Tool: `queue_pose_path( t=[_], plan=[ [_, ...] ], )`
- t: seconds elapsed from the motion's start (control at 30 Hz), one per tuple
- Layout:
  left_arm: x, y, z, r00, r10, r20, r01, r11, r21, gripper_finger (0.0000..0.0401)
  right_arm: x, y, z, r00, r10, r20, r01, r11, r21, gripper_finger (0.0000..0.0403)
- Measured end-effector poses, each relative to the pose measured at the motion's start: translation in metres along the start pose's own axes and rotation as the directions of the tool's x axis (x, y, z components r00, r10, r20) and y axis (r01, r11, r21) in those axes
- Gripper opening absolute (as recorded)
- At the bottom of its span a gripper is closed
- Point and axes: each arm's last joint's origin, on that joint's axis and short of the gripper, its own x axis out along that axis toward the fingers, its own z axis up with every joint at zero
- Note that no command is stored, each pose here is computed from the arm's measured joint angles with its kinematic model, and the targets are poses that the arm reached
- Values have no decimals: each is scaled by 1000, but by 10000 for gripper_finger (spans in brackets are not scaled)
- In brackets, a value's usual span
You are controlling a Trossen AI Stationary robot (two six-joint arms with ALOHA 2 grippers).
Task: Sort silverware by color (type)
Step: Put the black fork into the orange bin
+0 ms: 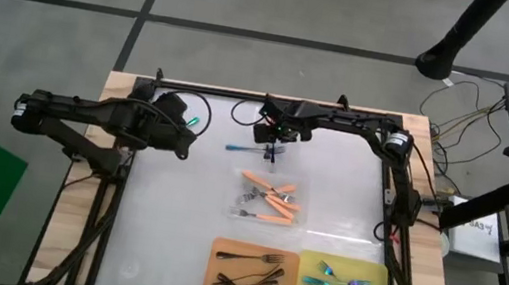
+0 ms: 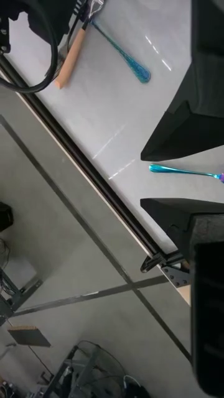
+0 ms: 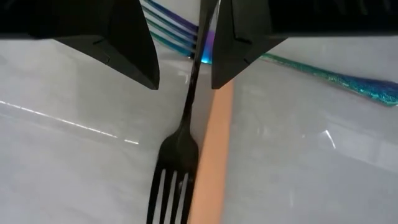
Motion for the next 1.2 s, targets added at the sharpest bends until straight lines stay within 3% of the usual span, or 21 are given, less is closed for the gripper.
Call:
queue_pose_path(
  t=[0.47, 0.7, 0.87, 1.2],
  plan=[
    [0, 0, 0, 1000, 1, 3, -1, 1000, -2, 89, 0, 2, -2, 997, 52, -59, -52, 999, -6, 137],
    [0, 1, 0, 1000, 3, 5, -3, 1000, -3, 89, 25, 2, 0, 991, 82, -101, -82, 997, 4, 137],
    [0, 1, 0, 1000, 2, 5, -2, 1000, -3, 89, 41, 1, -3, 991, 55, -124, -54, 999, 6, 136],
    [0, 1, 0, 1000, 2, 5, -2, 1000, -3, 89, 39, -2, 3, 997, 11, -76, -12, 1000, -19, 125]
  ],
)
